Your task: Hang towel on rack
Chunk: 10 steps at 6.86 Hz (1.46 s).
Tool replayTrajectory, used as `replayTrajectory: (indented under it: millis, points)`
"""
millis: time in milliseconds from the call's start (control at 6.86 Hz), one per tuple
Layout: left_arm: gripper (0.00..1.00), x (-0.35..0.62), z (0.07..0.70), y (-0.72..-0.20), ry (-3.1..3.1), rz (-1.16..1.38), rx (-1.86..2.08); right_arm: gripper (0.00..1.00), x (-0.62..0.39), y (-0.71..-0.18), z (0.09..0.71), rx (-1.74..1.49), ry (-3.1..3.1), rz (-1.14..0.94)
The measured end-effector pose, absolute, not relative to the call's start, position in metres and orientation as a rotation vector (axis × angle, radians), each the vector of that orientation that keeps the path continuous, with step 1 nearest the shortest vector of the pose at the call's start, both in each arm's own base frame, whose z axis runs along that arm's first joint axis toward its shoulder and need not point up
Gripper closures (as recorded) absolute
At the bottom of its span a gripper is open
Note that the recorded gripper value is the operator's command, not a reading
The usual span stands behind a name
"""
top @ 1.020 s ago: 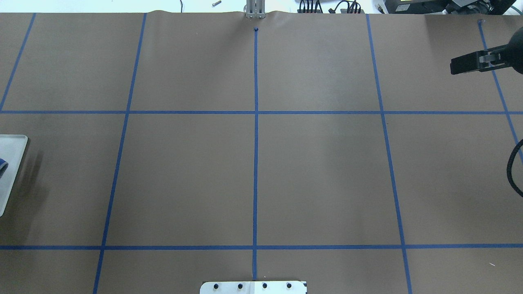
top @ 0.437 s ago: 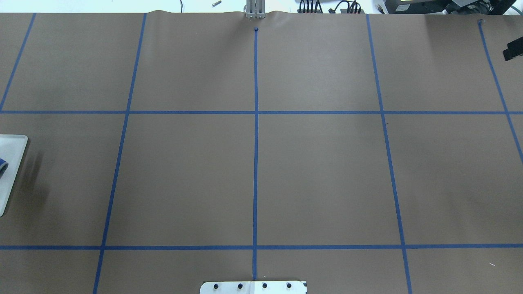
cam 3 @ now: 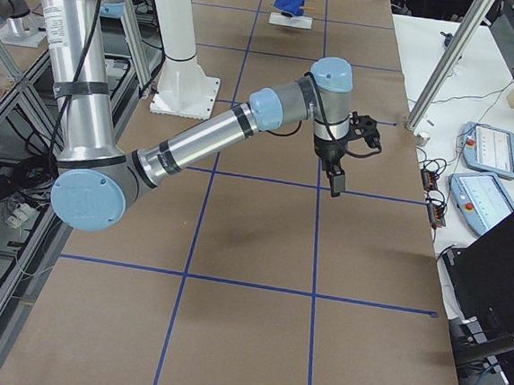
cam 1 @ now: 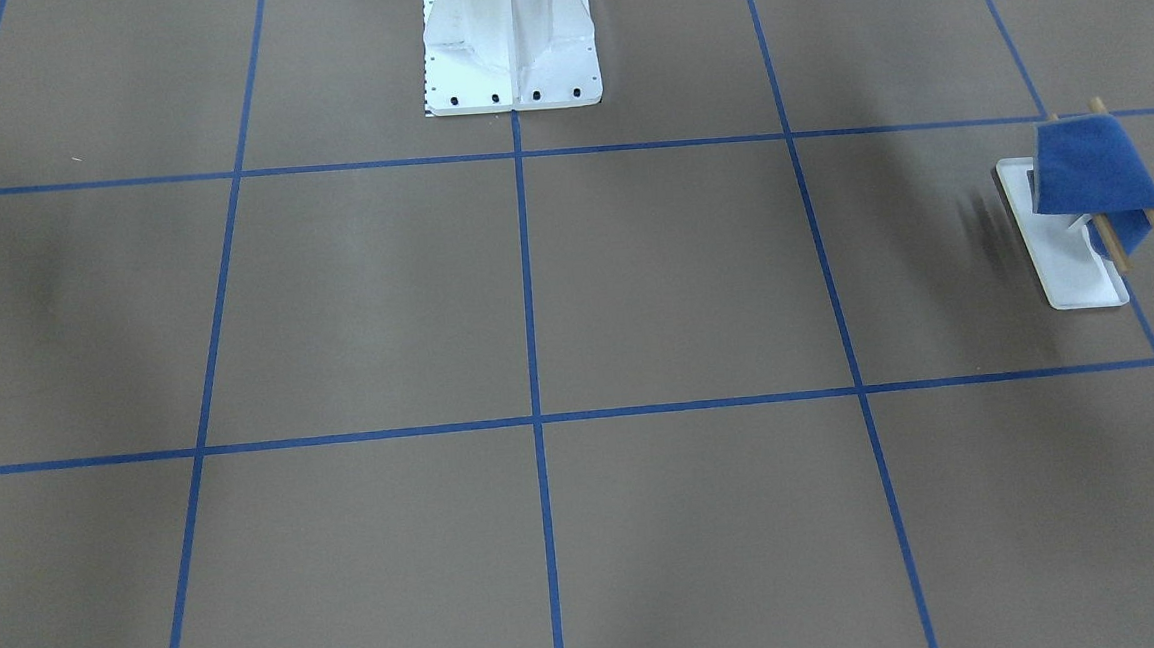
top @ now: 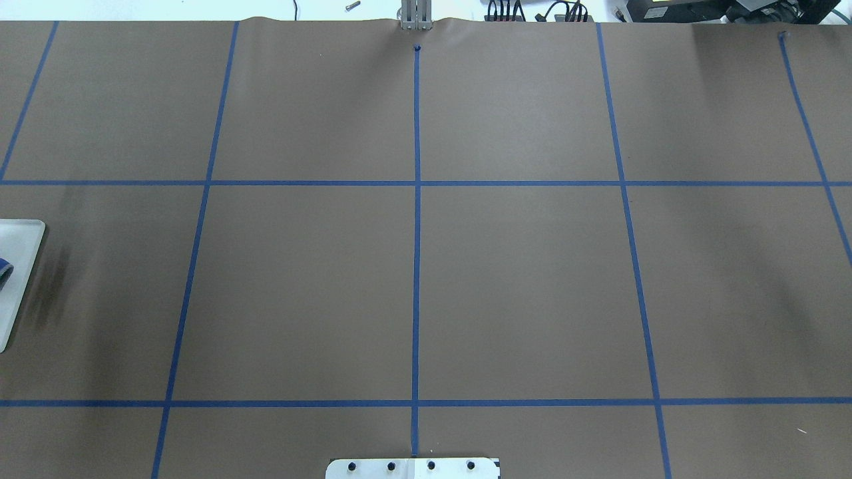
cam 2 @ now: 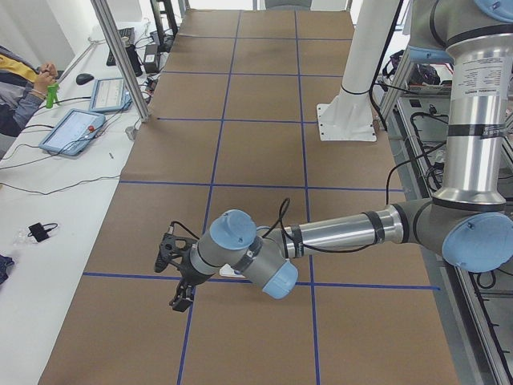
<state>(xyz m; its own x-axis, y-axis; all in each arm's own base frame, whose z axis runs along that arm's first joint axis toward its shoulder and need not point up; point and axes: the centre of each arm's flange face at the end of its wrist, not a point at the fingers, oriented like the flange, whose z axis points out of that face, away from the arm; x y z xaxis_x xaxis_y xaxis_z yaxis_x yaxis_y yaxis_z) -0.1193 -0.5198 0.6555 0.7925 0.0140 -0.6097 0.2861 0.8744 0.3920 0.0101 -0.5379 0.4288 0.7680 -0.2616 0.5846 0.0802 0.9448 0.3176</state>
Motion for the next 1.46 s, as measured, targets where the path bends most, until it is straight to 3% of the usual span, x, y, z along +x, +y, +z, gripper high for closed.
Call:
replayTrajectory:
  millis: [291,583,1457]
  points:
    - [0.02,-0.118,0.606,-0.557,0.713,-0.067,0.307,0.00,0.022,-0.540,0.482,0.220,-0.697,-0.241]
    - [0.02,-0.112,0.557,-0.558,0.730,0.006,0.179,0.00,0.026,-0.523,0.519,0.159,-0.728,-0.233]
    - [0.02,-0.088,0.558,-0.515,0.739,0.104,0.132,0.00,0.033,-0.509,0.532,0.165,-0.720,-0.281]
